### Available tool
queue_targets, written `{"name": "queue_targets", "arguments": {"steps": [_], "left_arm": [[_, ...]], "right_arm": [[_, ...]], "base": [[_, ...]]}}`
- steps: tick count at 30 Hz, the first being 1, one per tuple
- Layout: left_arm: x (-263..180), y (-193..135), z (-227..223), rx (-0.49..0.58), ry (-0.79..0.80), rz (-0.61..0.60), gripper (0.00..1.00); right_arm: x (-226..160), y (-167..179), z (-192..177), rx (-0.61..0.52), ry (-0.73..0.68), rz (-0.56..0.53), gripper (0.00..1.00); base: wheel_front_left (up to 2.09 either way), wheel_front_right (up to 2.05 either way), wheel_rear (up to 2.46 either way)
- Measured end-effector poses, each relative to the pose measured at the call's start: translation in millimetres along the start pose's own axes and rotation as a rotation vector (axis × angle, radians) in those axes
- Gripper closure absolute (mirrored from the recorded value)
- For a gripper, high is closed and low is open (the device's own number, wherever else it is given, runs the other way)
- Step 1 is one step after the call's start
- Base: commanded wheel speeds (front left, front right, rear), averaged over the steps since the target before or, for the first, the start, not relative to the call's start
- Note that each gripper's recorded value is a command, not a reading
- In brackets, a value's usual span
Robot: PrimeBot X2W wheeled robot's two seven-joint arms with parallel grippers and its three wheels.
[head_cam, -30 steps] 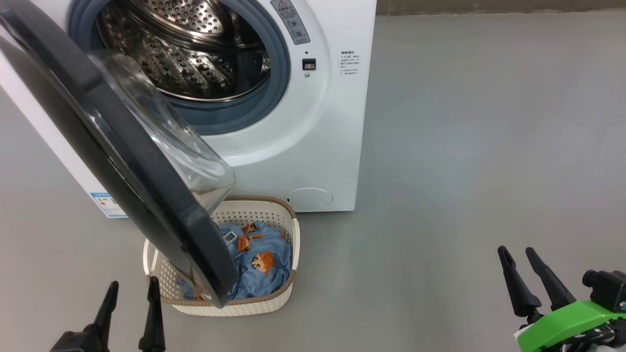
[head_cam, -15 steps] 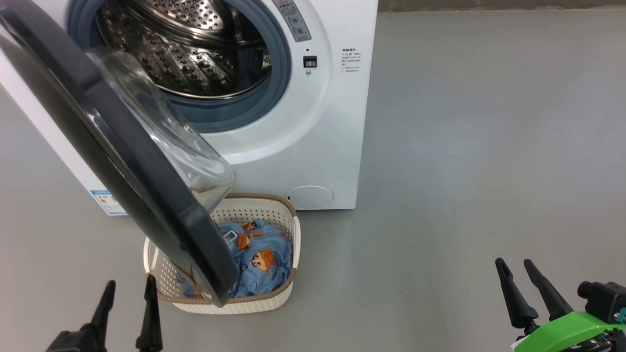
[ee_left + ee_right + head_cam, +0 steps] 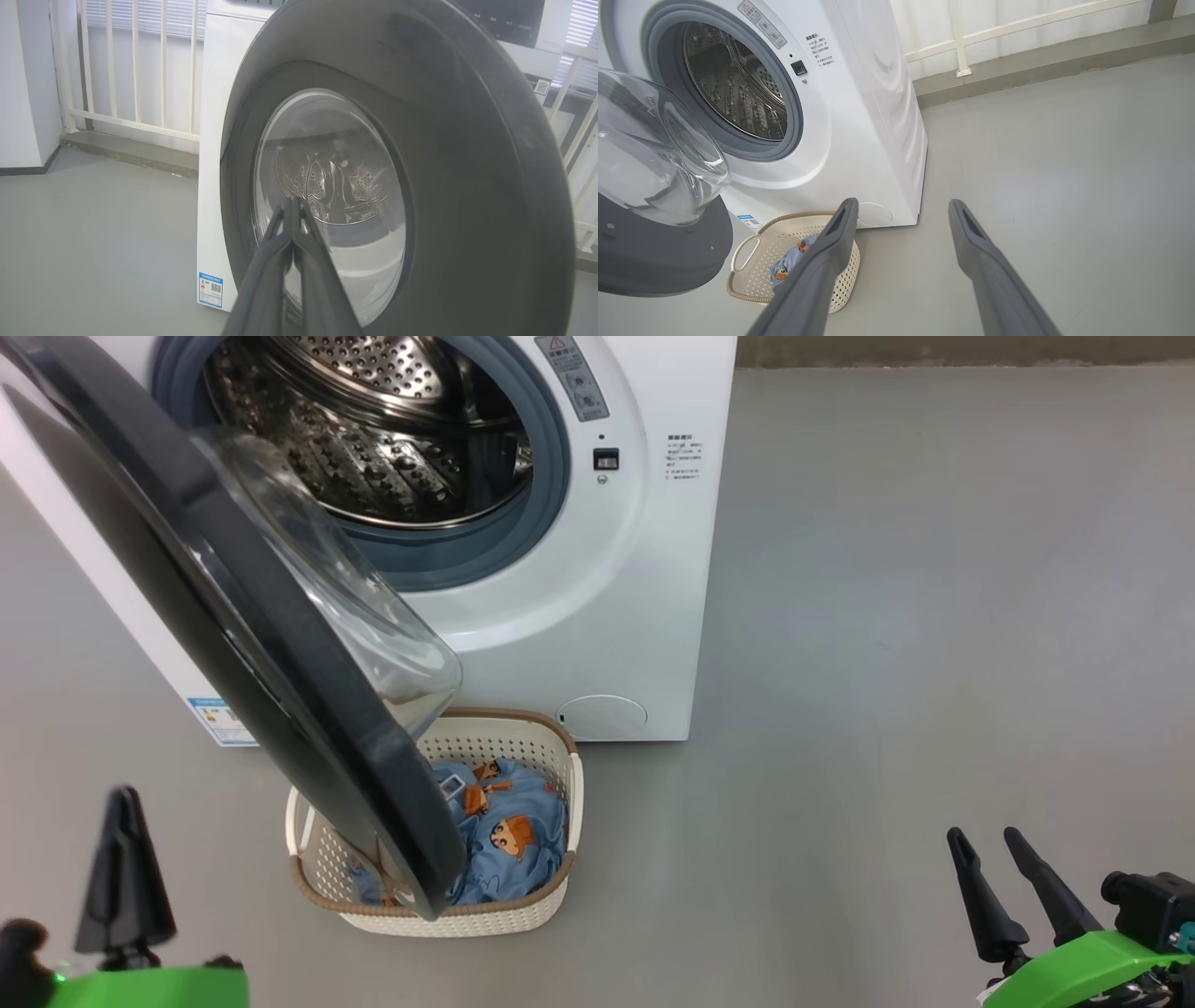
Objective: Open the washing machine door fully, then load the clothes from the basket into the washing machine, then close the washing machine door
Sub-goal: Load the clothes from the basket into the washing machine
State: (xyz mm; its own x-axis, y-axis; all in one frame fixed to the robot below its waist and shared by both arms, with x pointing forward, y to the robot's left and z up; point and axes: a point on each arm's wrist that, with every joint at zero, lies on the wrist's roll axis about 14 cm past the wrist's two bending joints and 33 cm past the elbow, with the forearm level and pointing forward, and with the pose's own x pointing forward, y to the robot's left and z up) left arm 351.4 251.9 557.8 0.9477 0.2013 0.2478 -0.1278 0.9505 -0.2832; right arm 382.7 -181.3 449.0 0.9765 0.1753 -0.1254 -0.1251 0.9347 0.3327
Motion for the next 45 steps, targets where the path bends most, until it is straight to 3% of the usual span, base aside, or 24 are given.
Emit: {"name": "queue_targets", "arguments": {"steps": [8, 13, 20, 24, 28, 45], "left_arm": [[11, -28, 64, -0.022, -0.204, -0.056, 1.00], [5, -82, 95, -0.081, -0.299, -0.206, 1.00], [-3, -152, 89, -0.227, -0.228, -0.390, 1.00], [-2, -177, 74, -0.295, -0.163, -0.445, 1.00], [-4, -188, 45, -0.357, -0.055, -0.451, 1.00], [2, -170, -44, -0.313, 0.186, -0.359, 1.00]], "right_arm": [[2, 3, 3, -0.012, -0.012, 0.005, 0.00], [-3, 3, -5, -0.004, 0.006, -0.001, 0.00], [-2, 2, -8, -0.004, 0.015, -0.005, 0.00], [0, 1, -12, -0.002, 0.025, -0.007, 0.00], [0, 0, -13, -0.008, 0.031, -0.008, 0.00], [1, 0, -15, -0.034, 0.038, -0.002, 0.00]], "base": [[0.00, 0.00, 0.00], [0.00, 0.00, 0.00], [0.00, 0.00, 0.00], [0.00, 0.00, 0.00], [0.00, 0.00, 0.00], [0.00, 0.00, 0.00]]}}
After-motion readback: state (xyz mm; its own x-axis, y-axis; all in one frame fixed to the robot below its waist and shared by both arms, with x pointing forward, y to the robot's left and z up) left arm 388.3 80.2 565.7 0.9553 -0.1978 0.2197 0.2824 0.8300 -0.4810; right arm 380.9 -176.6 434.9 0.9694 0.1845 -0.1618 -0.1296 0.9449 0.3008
